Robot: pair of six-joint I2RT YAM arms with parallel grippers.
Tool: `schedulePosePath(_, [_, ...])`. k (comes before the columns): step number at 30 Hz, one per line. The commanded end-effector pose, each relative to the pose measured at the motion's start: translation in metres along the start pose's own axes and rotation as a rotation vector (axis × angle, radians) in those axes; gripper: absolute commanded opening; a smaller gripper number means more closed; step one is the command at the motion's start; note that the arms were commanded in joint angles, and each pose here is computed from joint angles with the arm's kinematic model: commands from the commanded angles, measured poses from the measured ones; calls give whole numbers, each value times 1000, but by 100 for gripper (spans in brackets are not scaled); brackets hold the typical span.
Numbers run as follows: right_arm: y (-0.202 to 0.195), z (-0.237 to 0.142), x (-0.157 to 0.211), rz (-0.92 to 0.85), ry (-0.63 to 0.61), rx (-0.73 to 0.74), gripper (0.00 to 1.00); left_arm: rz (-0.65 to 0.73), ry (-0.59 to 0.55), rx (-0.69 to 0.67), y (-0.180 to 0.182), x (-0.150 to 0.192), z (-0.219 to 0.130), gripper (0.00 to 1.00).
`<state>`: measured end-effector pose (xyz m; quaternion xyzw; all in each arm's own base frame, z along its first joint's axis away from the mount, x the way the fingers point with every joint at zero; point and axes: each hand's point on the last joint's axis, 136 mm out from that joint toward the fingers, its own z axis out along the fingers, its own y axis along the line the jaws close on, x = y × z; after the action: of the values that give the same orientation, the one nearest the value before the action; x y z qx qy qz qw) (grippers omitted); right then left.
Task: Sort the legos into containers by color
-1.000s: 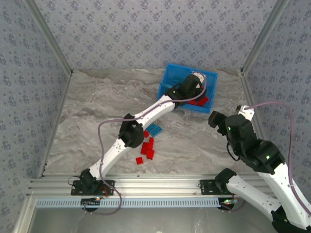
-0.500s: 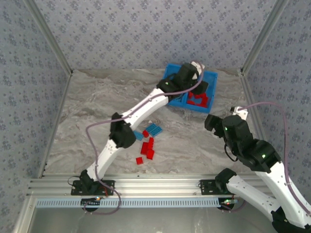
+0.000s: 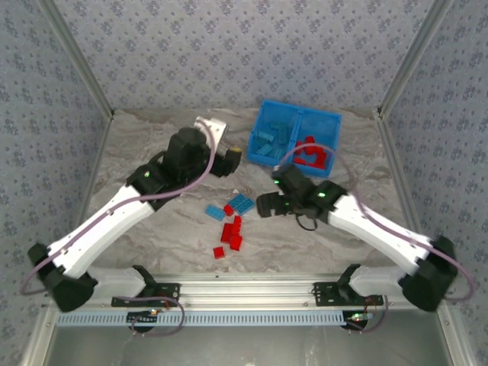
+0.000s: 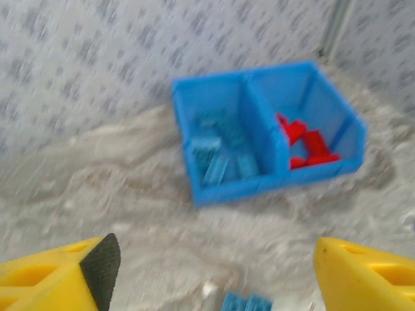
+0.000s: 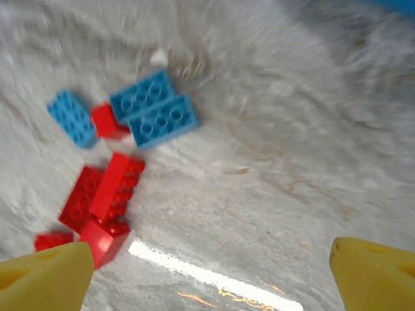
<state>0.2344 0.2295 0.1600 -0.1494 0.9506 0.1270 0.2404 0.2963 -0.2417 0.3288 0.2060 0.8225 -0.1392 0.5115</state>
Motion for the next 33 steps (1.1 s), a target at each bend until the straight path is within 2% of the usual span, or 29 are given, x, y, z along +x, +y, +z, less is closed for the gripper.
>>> schedulePosePath(1, [23, 25, -10, -136, 54, -15, 97, -39, 52, -96, 27, 39, -18, 86])
schedulePosePath(6, [24, 64, -26, -32, 139, 70, 97, -111, 85, -133, 44, 81, -38, 96])
schedulePosePath(9, [41, 86, -30, -91, 135, 12, 99, -145, 90, -141, 48, 97, -41, 98])
schedulePosePath(11, [42, 101, -28, -130, 150, 28, 100, -153, 98, -145, 49, 103, -40, 99])
schedulePosePath(19, [41, 140, -10, -294, 252, 15, 100, -132, 105, -146, 47, 101, -34, 99])
schedulePosePath(26, [44, 159, -3, -299, 300, -5, 99, -136, 118, -142, 45, 104, -29, 99])
schedulePosePath(33, [34, 174, 2, -261, 341, 44, 85, -139, 120, -150, 46, 106, -29, 99])
